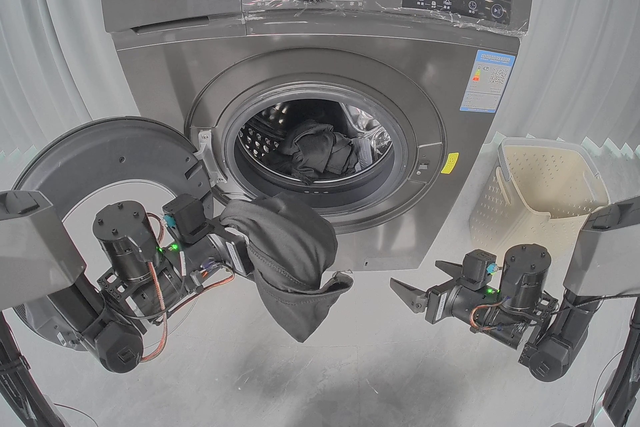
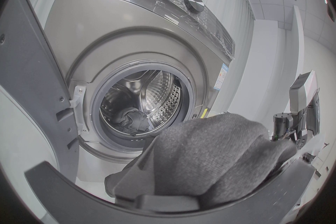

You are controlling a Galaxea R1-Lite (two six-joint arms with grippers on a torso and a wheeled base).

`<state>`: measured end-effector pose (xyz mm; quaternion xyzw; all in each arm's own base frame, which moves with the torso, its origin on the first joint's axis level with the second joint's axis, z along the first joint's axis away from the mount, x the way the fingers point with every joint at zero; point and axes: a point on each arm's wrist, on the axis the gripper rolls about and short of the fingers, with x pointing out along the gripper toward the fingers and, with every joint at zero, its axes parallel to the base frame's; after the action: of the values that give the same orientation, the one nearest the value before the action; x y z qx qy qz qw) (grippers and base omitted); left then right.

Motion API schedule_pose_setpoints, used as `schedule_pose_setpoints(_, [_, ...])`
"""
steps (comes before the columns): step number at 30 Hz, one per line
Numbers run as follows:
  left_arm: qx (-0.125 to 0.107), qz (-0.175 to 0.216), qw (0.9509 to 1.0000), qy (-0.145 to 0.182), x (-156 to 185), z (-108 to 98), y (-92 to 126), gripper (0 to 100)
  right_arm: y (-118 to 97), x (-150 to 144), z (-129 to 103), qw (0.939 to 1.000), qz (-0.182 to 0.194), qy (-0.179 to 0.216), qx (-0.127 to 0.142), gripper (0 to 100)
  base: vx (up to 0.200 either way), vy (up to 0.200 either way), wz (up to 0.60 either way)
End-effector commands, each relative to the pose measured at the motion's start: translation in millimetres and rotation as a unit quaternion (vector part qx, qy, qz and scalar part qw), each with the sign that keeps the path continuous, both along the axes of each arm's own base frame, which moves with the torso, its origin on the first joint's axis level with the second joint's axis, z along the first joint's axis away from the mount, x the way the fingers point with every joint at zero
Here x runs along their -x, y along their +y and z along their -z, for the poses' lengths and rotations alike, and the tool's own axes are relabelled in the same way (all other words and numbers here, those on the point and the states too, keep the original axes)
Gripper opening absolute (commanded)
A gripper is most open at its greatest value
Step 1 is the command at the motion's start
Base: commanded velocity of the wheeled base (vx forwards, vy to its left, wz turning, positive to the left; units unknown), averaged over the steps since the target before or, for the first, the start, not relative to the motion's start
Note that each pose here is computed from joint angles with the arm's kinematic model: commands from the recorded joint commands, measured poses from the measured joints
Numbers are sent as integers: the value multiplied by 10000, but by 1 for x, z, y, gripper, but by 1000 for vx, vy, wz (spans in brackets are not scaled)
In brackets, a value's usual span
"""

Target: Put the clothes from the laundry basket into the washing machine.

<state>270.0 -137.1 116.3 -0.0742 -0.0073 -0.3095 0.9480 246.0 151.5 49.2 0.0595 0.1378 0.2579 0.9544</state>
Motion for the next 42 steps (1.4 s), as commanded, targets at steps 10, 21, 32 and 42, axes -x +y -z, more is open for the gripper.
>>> schedule_pose_setpoints(10, [-366,-131,9992,33,1,11,8,0,-7,-9,4,9998,184,66,-79,100,100,0,0])
schedule_pose_setpoints(21, [-541,17,9985,106,8,18,2,0,-5,-7,4,9999,138,73,-75,100,36,0,0])
schedule_pose_setpoints(32, [-705,57,9972,228,2,32,-4,0,-5,-6,2,9999,130,60,-83,100,200,0,0])
schedule_pose_setpoints(42, [-698,155,9972,200,5,31,-11,0,3,5,-2,9999,-77,42,-94,100,60,0,0])
